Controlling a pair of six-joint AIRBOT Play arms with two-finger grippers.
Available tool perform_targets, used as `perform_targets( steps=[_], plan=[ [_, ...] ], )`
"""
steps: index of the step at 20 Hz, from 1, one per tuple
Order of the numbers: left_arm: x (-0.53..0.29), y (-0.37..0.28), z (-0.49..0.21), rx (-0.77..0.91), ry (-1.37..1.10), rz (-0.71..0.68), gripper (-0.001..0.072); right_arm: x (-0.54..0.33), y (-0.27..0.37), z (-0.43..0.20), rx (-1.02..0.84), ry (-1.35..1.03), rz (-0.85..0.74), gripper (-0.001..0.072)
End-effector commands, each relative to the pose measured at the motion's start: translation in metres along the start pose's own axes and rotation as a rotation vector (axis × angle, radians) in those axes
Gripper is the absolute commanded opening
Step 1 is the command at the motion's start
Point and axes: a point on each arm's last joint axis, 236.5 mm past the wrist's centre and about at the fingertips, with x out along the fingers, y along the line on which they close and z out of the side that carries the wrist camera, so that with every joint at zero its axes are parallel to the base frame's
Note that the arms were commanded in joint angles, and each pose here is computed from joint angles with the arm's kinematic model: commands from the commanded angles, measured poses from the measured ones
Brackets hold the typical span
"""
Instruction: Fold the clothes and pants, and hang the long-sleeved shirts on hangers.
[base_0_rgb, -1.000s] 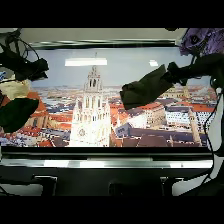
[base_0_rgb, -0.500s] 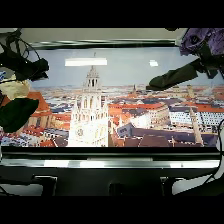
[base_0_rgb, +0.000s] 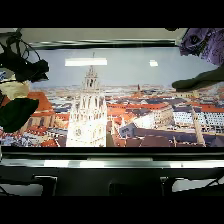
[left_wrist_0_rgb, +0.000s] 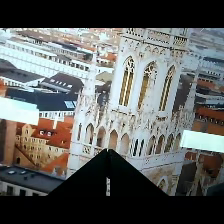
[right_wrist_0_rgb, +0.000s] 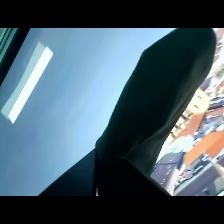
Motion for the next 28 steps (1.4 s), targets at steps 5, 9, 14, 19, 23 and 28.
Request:
perform_targets(
  steps=[5,9,14,19,23,28],
  plan=[
    [0.0,0.004,-0.01,0.0,0.044,0.014,0.0017,-0.035,-0.105,-0.005,0.053,0.09,-0.29,0.0026],
    [-0.001,0.005,-0.016,0.008,0.066,0.02,0.0017,-0.046,-0.163,-0.041,0.036,0.188,-0.492,0.0025],
    [-0.001,0.006,-0.019,0.033,0.08,0.024,0.0017,-0.064,-0.223,-0.116,0.043,0.31,-0.657,0.0025],
    [-0.001,0.006,-0.019,0.033,0.08,0.024,0.0017,-0.084,-0.277,-0.168,0.03,0.337,-0.806,0.0026],
    [-0.001,0.006,-0.019,0.033,0.08,0.024,0.0017,-0.095,-0.307,-0.186,-0.019,0.382,-0.912,0.0026],
    [-0.001,0.006,-0.019,0.033,0.08,0.024,0.0017,-0.099,-0.325,-0.191,-0.066,0.391,-0.971,0.0027]
  ],
)
